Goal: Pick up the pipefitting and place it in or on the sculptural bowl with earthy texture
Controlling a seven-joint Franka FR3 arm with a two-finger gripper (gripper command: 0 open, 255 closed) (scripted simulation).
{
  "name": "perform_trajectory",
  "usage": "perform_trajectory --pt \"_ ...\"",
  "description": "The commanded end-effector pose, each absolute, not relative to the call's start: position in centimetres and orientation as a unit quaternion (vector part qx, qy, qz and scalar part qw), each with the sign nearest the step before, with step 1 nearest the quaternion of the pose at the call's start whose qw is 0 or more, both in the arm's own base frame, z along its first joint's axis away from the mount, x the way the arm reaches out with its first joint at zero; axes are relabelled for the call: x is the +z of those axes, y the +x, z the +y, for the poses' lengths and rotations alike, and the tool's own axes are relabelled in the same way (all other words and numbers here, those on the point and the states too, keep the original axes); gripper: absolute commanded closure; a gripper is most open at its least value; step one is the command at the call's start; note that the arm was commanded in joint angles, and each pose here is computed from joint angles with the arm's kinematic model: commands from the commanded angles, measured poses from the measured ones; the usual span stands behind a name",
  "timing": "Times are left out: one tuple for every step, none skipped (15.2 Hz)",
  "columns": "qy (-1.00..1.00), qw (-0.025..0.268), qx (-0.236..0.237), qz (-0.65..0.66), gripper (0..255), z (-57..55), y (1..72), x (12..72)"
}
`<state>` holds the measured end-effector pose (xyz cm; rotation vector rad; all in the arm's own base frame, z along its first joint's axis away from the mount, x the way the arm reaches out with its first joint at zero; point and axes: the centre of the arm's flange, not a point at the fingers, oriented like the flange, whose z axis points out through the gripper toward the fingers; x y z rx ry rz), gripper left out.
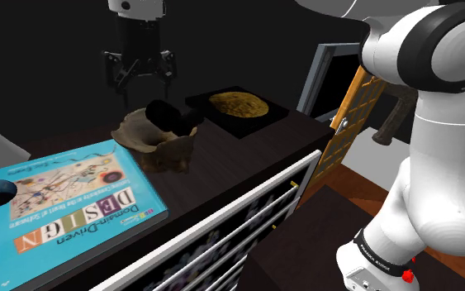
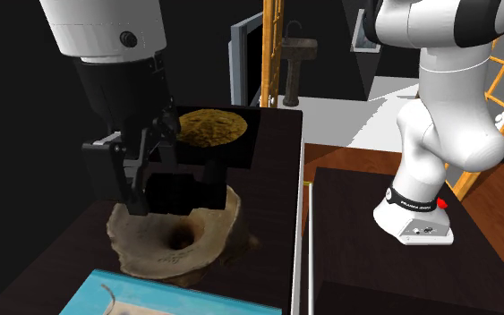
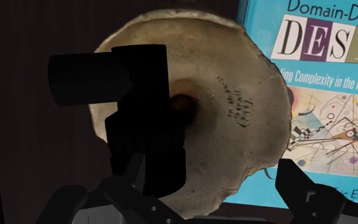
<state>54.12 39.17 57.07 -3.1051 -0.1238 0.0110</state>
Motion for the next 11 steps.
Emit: perform_trajectory --pt "-0.999 0.017 0.004 -0.04 0 39.0 54.1 59.1" --pt "-0.999 0.017 0.004 -0.04 0 39.0 54.1 60.4" --pt "-0.999 0.017 0.004 -0.04 0 39.0 54.1 61.4" --pt "-0.999 0.017 0.004 -0.04 0 39.0 54.1 61.4" --pt "-0.999 0.017 0.004 -0.04 0 39.0 54.1 61.4" --pt "-0.999 0.017 0.004 -0.04 0 39.0 54.1 61.4" --pt "-0.999 0.017 0.004 -0.04 0 39.0 54.1 61.4" --pt "-0.999 0.017 0.004 -0.04 0 39.0 54.1 61.4" --pt "-0.999 0.017 0.004 -0.04 0 39.0 54.1 61.4" --pt "-0.999 0.017 0.004 -0.04 0 39.0 54.1 61.4" --pt "-0.999 0.017 0.004 -0.04 0 39.0 54.1 61.4"
